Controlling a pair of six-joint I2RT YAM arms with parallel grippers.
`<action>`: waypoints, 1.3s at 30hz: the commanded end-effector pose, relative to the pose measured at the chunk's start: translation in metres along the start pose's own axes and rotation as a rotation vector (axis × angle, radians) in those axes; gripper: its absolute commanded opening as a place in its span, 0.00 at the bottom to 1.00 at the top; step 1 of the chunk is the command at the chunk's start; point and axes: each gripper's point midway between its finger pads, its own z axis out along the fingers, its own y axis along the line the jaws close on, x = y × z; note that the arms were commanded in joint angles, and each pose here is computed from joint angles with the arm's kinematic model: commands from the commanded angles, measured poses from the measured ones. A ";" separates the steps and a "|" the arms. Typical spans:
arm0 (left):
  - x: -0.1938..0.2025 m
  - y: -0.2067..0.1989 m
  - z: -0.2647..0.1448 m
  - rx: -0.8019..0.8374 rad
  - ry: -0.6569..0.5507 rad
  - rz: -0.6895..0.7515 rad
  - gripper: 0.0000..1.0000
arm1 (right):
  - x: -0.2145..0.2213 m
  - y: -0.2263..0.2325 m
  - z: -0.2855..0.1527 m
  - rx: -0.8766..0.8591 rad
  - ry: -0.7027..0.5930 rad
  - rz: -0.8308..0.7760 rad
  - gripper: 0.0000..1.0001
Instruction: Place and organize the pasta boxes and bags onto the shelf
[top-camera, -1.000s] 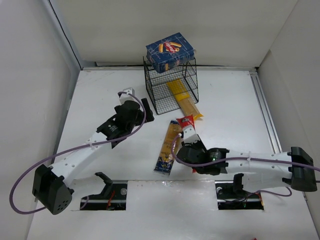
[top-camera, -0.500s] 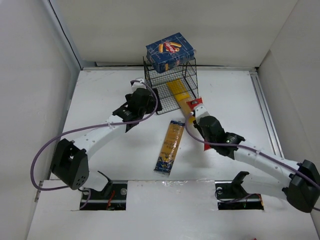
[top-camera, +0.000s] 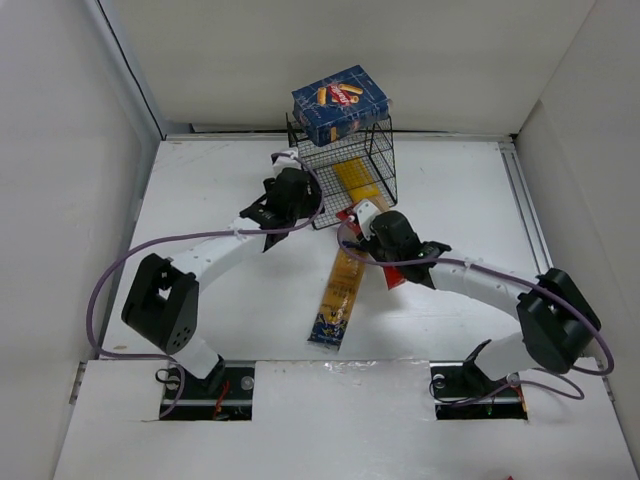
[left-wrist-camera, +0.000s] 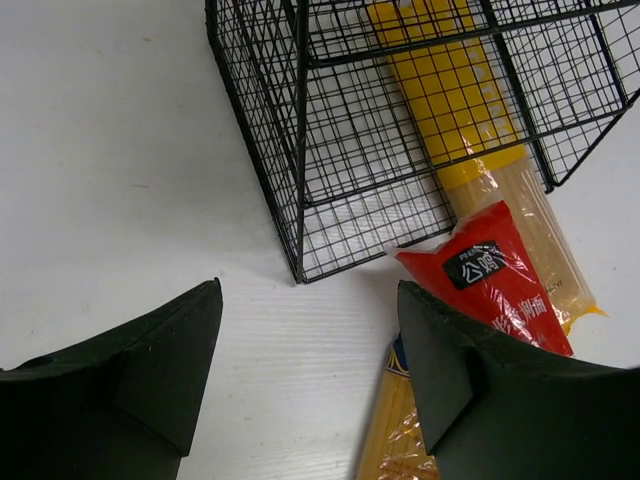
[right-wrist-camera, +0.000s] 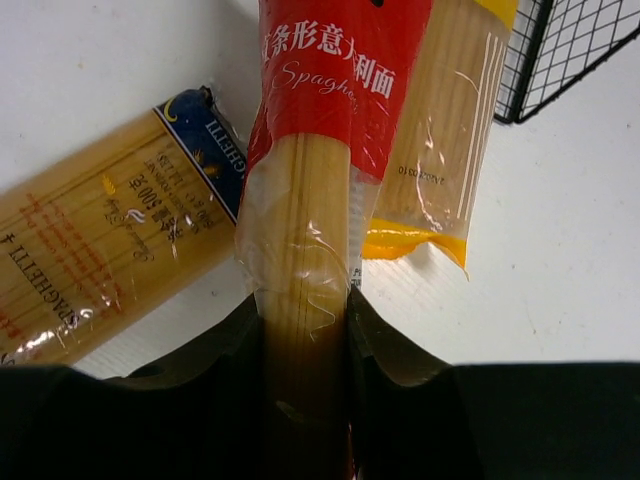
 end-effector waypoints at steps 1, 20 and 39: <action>-0.037 -0.017 0.002 0.039 -0.096 -0.020 0.67 | -0.098 -0.028 -0.009 0.061 -0.299 0.096 0.00; -0.022 -0.015 0.056 0.019 -0.015 -0.013 0.42 | -0.141 -0.037 0.048 0.111 -0.395 0.204 0.00; -0.004 -0.013 0.068 0.041 0.033 0.021 0.40 | -0.179 -0.027 0.103 0.055 -0.522 0.327 0.00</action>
